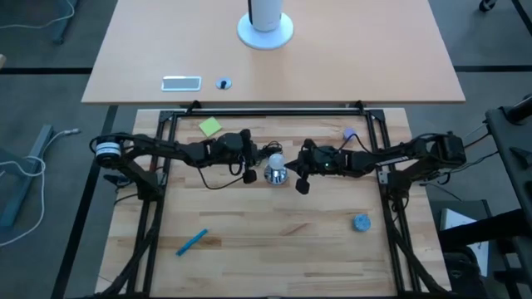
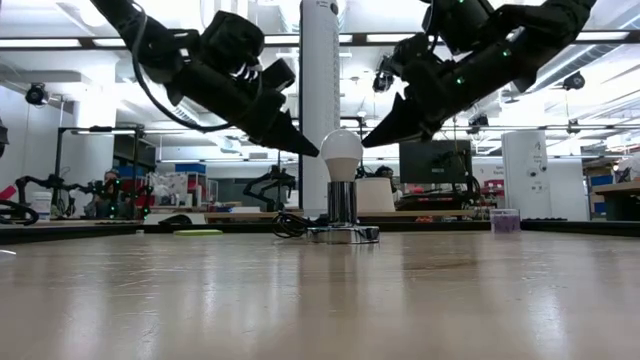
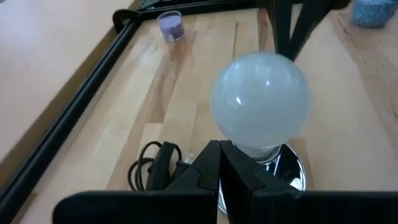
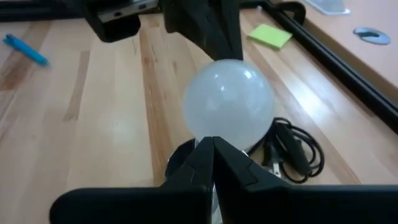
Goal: Screw lightbulb
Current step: Remove the lightbulb from the lamp
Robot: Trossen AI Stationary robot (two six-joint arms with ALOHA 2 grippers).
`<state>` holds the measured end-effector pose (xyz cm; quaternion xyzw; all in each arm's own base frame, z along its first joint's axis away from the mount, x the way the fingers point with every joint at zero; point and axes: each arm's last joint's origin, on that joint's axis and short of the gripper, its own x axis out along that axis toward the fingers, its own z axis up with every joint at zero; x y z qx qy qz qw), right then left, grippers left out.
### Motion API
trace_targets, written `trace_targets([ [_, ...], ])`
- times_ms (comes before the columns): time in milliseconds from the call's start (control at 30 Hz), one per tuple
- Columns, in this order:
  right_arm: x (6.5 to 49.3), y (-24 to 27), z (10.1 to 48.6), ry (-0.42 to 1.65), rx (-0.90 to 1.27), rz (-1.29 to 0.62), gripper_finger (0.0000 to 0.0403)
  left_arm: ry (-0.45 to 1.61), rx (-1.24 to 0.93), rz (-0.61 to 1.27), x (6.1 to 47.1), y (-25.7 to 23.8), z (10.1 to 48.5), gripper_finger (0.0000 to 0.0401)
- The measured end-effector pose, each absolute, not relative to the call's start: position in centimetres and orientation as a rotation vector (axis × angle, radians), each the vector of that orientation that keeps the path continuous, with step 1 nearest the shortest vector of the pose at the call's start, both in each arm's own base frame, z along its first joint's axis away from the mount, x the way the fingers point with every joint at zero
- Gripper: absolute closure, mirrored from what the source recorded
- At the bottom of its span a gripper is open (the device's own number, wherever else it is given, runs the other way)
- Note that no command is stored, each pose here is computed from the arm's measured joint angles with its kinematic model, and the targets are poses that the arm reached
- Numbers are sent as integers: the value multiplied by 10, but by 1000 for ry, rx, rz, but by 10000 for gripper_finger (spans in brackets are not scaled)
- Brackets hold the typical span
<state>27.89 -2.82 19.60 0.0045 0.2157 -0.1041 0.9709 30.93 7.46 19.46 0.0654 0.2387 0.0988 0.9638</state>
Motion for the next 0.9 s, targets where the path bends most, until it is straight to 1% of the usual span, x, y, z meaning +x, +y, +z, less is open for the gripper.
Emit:
trace_targets([
  [200, 280, -29, 192, 450, 8, -224, 403, 485, 116, 151, 311, 73, 192, 401],
  [333, 280, -31, 191, 458, 14, -282, 403, 481, 104, 60, 310, 70, 192, 401],
  [433, 279, -33, 189, 474, 12, -306, 403, 499, 98, 39, 309, 68, 191, 401],
  [533, 277, -32, 187, 507, 11, -303, 403, 565, 102, 93, 304, 69, 189, 401],
  [667, 277, -30, 189, 500, 22, -214, 403, 602, 135, 223, 300, 72, 190, 401],
  [833, 280, -30, 193, 447, 9, -193, 403, 496, 179, 244, 306, 74, 199, 401],
  [900, 281, -30, 194, 435, 3, -195, 403, 487, 183, 239, 307, 74, 200, 401],
])
